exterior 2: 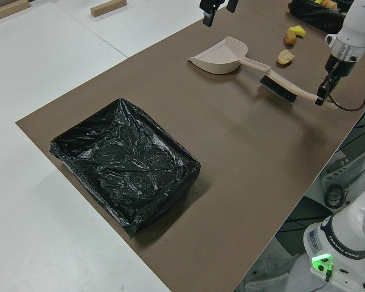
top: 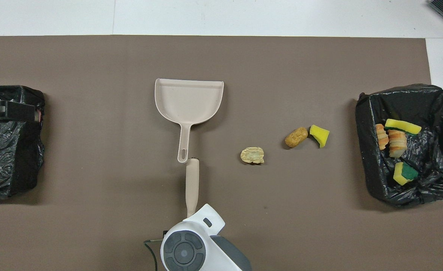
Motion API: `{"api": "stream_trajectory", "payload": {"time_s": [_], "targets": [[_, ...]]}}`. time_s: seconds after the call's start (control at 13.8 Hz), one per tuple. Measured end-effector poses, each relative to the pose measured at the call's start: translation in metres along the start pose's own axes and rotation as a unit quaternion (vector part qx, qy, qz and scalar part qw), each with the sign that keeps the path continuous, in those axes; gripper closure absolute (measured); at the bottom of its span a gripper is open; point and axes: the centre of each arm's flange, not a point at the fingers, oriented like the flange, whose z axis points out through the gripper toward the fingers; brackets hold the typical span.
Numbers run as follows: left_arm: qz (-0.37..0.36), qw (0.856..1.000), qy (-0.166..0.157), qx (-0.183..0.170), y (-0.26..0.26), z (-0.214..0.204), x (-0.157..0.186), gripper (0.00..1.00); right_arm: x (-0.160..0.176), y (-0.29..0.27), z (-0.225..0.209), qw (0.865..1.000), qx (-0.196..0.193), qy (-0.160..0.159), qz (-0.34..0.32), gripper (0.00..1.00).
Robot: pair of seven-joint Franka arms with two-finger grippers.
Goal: Sweep and dump trash in bin
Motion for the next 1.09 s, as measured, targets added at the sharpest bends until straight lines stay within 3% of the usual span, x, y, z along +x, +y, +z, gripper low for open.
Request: {"api": "stream_trajectory", "payload": {"time_s": [0.29,0.58,0.8,1.09], "targets": [[0.032,0.999,0.011,-0.007,0.037,0.027,0.017,0.0,0.006,0.079,-0.066,0.997,-0.022,0.0,0.068,0.74],[0.096,0.995,-0.001,-0.017,0.122,0.079,0.02,0.0,0.005,0.156,-0.07,0.992,-0.041,-0.002,0.123,0.74],[0.115,0.993,-0.013,-0.022,0.184,0.133,0.009,0.0,0.031,0.209,-0.07,0.984,-0.058,-0.001,0.169,0.74],[0.088,0.995,-0.037,-0.022,0.259,0.217,-0.004,0.0,0.08,0.281,-0.082,0.984,-0.066,0.007,0.168,0.74]]}}
